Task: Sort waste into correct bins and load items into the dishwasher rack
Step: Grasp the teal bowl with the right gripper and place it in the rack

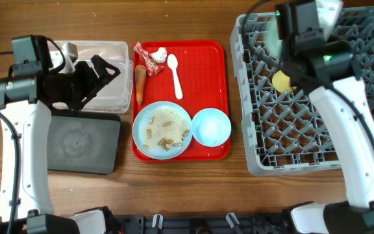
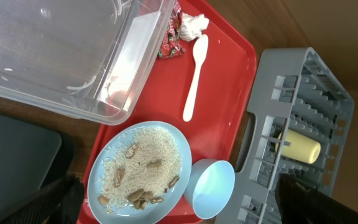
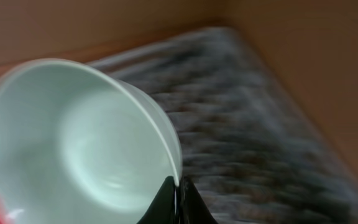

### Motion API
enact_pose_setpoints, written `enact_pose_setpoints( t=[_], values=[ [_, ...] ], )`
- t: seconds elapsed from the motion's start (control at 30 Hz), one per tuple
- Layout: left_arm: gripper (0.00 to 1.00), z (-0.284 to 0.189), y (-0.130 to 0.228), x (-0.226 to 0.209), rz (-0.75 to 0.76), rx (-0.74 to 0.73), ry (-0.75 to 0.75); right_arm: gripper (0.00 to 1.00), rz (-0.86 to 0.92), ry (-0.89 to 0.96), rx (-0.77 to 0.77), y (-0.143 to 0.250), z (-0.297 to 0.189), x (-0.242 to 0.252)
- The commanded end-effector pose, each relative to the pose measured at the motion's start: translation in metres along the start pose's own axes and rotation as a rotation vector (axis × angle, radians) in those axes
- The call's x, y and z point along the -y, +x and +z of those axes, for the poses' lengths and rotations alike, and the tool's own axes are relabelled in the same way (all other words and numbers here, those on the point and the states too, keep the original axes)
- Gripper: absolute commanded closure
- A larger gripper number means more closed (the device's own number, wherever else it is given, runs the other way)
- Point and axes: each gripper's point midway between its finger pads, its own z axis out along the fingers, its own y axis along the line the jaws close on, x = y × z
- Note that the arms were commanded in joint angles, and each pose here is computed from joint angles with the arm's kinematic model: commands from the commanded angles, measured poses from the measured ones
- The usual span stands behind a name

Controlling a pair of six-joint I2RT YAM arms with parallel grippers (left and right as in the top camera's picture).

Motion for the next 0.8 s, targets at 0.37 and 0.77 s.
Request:
enact_pose_setpoints(
  t=[0.37,0.77],
  values=[
    [0.0,-0.001,-0.001,-0.001,0.0,0.007,-0.005,0.96,0.159,0.577,-0.257,0.06,0.173,0.149],
    [0.0,-0.001,-0.001,-0.001,0.0,0.007,-0.005,0.96,-0.022,0.534,-0.357,0.092,0.207,0.104]
  ],
)
